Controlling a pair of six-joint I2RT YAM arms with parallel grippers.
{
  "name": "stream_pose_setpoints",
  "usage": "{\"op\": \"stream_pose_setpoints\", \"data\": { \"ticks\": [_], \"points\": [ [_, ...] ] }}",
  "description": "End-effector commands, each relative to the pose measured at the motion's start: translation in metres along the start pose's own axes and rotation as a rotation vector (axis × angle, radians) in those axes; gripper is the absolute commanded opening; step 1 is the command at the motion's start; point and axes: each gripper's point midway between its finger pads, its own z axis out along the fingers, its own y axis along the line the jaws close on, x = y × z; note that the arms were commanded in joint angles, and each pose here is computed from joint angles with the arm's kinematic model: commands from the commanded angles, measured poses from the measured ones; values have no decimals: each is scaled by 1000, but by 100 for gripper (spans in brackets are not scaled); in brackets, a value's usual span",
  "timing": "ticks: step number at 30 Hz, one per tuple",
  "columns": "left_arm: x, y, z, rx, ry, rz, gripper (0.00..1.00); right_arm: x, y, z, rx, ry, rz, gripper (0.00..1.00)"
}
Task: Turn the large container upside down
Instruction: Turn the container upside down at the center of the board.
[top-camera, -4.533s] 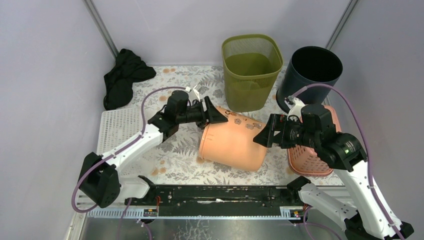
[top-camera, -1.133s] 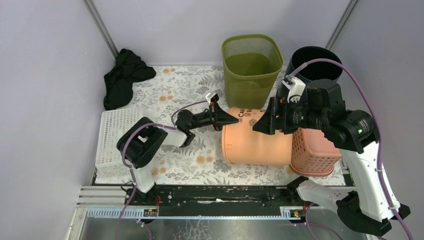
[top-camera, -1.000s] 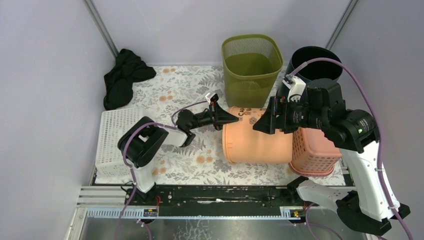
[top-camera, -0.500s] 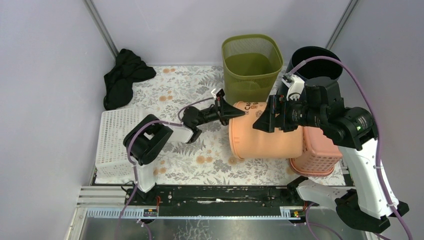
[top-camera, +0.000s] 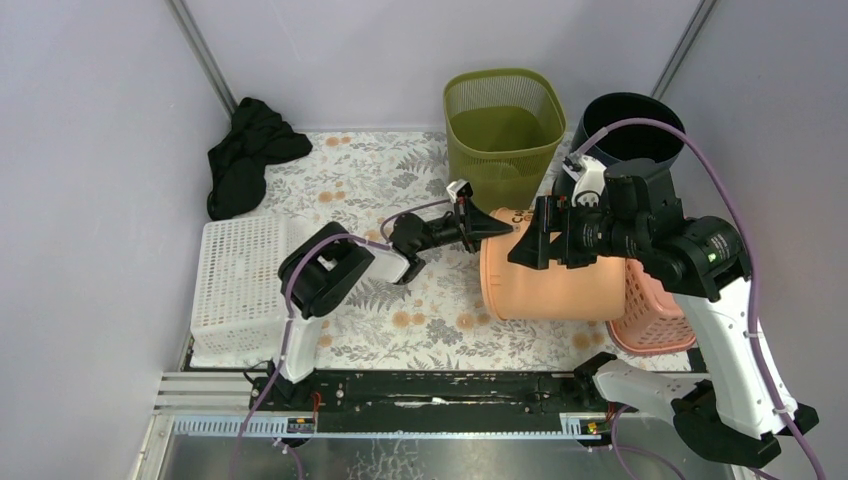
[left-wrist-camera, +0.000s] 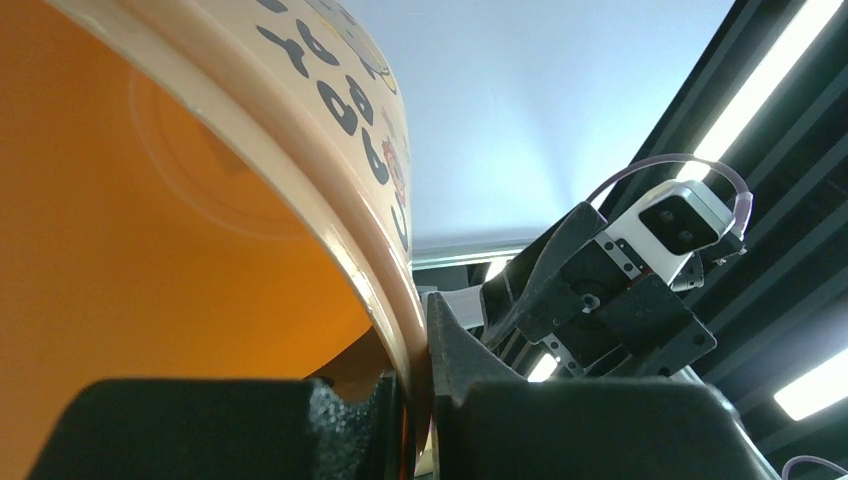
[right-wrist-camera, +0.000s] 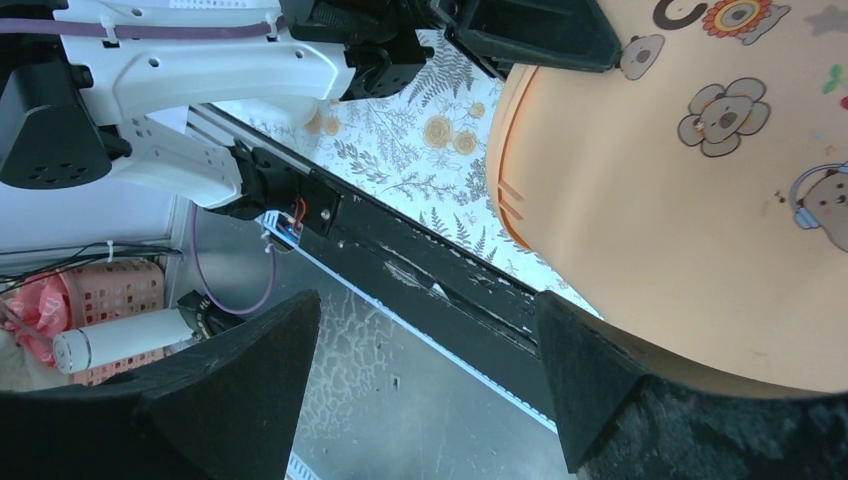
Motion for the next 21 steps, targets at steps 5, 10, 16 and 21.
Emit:
{"op": "stream_pose_setpoints", "data": {
  "ticks": [5, 10, 16, 21],
  "points": [
    [2, -23, 12, 127, 33, -8, 0, 4, -7, 7, 8, -3, -17, 86],
    [-4, -5, 9, 91, 31, -29, 1, 7, -9, 11, 9, 8, -18, 86],
    [-9, 14, 1, 48, 17, -46, 9, 9, -12, 14, 13, 14, -23, 86],
    [-12, 26, -8, 15, 4, -51, 27, 11, -13, 17, 15, 24, -23, 86]
  ]
}}
